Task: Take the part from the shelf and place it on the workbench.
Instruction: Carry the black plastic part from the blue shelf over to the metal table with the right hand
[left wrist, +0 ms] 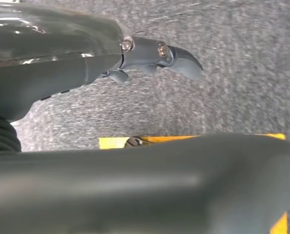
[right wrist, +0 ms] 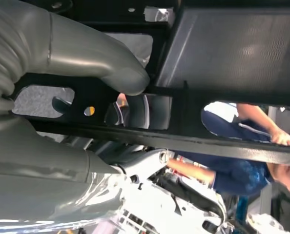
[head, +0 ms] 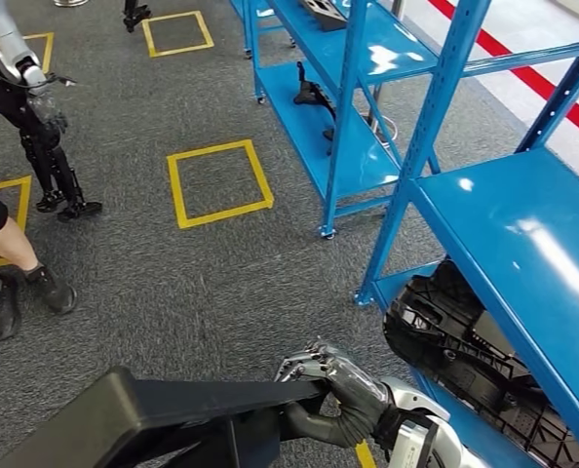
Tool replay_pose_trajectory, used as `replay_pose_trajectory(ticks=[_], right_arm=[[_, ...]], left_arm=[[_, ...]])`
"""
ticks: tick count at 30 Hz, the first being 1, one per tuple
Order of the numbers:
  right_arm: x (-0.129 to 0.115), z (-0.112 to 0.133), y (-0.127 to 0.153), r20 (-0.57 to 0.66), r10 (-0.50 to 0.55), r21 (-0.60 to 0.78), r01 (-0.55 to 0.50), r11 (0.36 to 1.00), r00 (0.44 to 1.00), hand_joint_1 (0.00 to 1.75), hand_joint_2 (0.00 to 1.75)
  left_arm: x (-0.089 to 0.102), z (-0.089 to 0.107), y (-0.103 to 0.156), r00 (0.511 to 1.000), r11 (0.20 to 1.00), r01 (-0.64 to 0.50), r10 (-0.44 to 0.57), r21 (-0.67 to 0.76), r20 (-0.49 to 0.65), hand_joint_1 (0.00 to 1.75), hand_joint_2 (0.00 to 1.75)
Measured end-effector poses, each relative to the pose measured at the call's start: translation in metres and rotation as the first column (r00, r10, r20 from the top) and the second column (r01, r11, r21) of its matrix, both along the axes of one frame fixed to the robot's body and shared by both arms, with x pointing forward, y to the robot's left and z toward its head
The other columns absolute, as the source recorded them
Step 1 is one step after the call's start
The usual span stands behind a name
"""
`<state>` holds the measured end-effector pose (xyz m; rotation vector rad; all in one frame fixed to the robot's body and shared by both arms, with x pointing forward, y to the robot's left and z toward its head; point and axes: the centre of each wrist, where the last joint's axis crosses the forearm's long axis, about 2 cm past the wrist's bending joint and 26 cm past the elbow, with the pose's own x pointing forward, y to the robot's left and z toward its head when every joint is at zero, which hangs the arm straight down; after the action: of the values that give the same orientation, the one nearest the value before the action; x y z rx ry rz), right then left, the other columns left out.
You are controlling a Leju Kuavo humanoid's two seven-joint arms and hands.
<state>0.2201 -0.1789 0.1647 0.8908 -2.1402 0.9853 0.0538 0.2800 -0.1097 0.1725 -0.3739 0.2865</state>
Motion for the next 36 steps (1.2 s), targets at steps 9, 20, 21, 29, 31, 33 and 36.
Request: replay_pose_trajectory(ticks=[9,20,21,29,31,33,36], right_arm=[[-0.001,-0.003,-0.004,-0.017,0.007,-0.023,-0.007,1.000,1.000,1.75,1.75],[0.004,-0.001,-0.007,-0.014,0.013,-0.027,-0.013,1.000,1.000,1.75,1.75],[0.004,0.000,-0.007,-0.015,0.013,-0.027,-0.013,1.000,1.000,1.75,1.75],[0.005,0.000,-0.007,-0.015,0.011,-0.032,-0.012,0.999,1.000,1.75,1.75],[0.006,0.001,-0.008,-0.014,0.012,-0.033,-0.012,0.999,1.000,1.75,1.75],[0.005,0.000,-0.010,-0.016,0.011,-0.037,-0.012,0.999,1.000,1.75,1.75],[0.003,-0.003,-0.014,-0.026,0.009,-0.052,-0.010,0.999,1.000,1.75,1.75]], left_arm=[[0.007,0.001,-0.008,1.000,1.000,0.008,-0.008,-0.020,0.017,0.00,1.75],[0.007,0.002,-0.014,1.000,1.000,0.006,-0.006,-0.029,0.008,0.00,1.75],[0.006,0.001,-0.015,1.000,1.000,0.005,-0.005,-0.028,0.003,0.00,1.75],[0.002,0.001,-0.016,1.000,1.000,0.003,-0.004,-0.031,-0.014,0.00,1.75],[0.000,0.001,-0.016,1.000,0.999,0.003,-0.004,-0.032,-0.021,0.00,1.75],[0.002,0.001,-0.017,1.000,0.999,0.001,-0.002,-0.036,-0.023,0.00,1.75],[0.003,0.001,-0.022,1.000,0.999,0.001,-0.002,-0.048,-0.028,0.00,1.75]])
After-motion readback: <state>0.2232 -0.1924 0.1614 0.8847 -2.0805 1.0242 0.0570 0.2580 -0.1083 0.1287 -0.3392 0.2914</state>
